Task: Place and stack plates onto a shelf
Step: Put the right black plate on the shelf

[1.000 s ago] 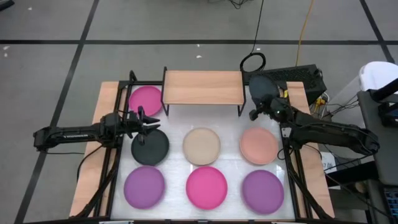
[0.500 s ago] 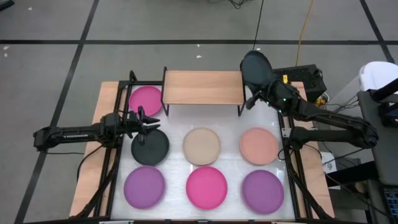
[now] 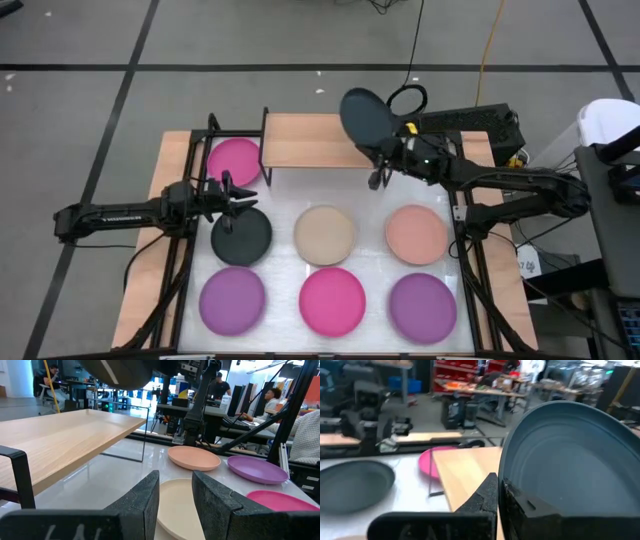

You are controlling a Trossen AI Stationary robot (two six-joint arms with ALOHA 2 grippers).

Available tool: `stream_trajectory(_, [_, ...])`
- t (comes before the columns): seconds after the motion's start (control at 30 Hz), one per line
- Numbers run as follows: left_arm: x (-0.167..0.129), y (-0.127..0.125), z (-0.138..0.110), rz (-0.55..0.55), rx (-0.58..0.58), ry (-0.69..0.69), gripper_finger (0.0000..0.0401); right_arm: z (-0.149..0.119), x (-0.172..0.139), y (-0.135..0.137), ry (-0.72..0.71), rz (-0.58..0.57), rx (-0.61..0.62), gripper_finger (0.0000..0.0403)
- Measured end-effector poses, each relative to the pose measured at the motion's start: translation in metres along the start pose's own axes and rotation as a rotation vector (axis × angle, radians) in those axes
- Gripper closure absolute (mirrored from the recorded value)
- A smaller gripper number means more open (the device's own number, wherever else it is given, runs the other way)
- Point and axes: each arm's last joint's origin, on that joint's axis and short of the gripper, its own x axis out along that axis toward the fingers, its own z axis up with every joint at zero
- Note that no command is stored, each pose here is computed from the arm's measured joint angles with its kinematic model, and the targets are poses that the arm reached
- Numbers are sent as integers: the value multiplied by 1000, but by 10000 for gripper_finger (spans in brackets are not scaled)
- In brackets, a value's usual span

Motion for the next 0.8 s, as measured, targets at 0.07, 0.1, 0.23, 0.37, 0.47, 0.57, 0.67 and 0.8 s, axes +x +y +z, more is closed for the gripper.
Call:
stream_trajectory(0.07, [0, 0, 0, 0, 0, 0, 281, -2, 8, 3, 11, 44, -15, 403])
stream_trajectory(0.1, [0, 0, 0, 0, 0, 0, 281, -3, 12, 4, 21, 57, -24, 403])
stream_trajectory(0.23, [0, 0, 0, 0, 0, 0, 281, -17, 23, 9, 106, 108, -42, 403])
stream_trajectory(0.37, [0, 0, 0, 0, 0, 0, 281, -34, 32, 12, 206, 135, -90, 403])
stream_trajectory(0.47, [0, 0, 0, 0, 0, -1, 281, -43, 39, 9, 248, 97, -128, 403])
stream_trajectory(0.57, [0, 0, 0, 0, 0, 0, 281, -50, 44, 1, 283, 59, -128, 403])
stream_trajectory(0.67, [0, 0, 0, 0, 0, 0, 281, -57, 46, -4, 327, 45, -126, 403])
stream_trajectory(0.8, [0, 0, 0, 0, 0, 0, 281, -60, 45, -7, 361, 46, -124, 403])
